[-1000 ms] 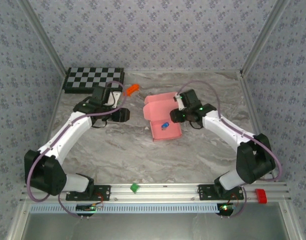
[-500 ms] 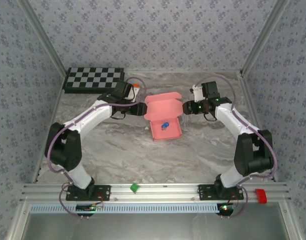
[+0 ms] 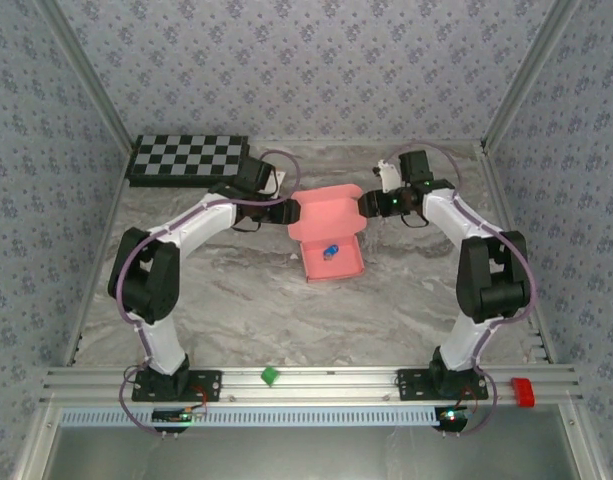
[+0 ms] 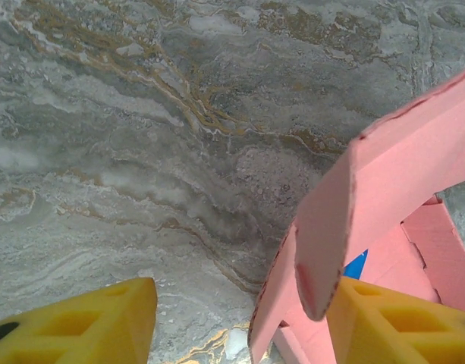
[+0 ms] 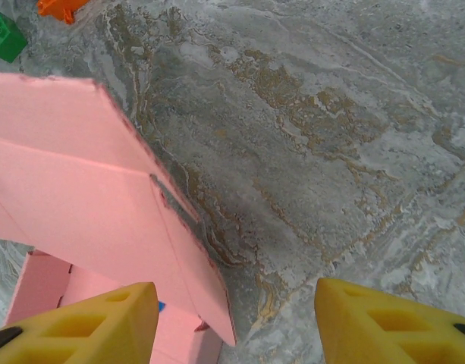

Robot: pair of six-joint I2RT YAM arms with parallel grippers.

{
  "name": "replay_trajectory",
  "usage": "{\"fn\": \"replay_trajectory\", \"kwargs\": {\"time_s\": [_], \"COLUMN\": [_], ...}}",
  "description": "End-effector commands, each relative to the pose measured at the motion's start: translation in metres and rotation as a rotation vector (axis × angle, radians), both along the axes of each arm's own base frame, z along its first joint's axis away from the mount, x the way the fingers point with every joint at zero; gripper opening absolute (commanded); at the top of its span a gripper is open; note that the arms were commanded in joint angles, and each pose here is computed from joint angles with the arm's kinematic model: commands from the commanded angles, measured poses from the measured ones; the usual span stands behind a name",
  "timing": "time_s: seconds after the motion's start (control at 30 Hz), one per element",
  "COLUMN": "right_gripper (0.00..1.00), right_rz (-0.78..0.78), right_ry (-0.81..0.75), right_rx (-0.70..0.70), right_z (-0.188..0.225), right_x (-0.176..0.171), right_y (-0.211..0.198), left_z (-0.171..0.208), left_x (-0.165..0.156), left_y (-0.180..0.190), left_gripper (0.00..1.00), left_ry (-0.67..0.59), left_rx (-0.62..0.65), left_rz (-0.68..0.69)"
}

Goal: Fold the paper box

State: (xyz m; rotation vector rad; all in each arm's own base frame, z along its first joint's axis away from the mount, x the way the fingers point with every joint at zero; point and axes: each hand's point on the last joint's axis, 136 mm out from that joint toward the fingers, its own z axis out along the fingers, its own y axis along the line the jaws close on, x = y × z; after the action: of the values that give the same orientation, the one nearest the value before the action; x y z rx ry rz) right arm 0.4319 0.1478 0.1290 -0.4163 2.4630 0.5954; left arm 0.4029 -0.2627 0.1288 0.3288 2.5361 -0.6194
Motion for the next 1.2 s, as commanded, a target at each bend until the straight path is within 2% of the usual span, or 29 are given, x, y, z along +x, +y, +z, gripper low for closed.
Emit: {"fn": "replay_trajectory", "kwargs": {"time_s": [0.0, 0.47, 0.87, 1.17], "right_gripper": [0.56, 0.5, 0.31, 0.24], "right_rz": [0.037, 0.079, 0.081, 0.054], "right_ry": [-0.005, 0.039, 0.043, 0.025], "right_rx": [0.029, 0.072, 0.039, 0.003], "right_z": [0.007, -0.002, -0.002, 0.0], "right_x": [0.006, 0.009, 0.004, 0.003], "right_y": [0.006, 0.018, 0.023, 0.024], "left_z": [0.015, 0.005, 0.007, 0.007], "left_x": [0.007, 0.006, 0.007, 0.006], "left_y": [-0.012, -0.019, -0.021, -0.024], "left_gripper": [0.57, 0.52, 0.42, 0.35], "left_ry": [-0.02, 0.02, 0.022, 0.032], "left_rx": [-0.058, -0.079, -0.084, -0.097], "left_rz": [-0.006, -0.025, -0.03, -0.035]}}
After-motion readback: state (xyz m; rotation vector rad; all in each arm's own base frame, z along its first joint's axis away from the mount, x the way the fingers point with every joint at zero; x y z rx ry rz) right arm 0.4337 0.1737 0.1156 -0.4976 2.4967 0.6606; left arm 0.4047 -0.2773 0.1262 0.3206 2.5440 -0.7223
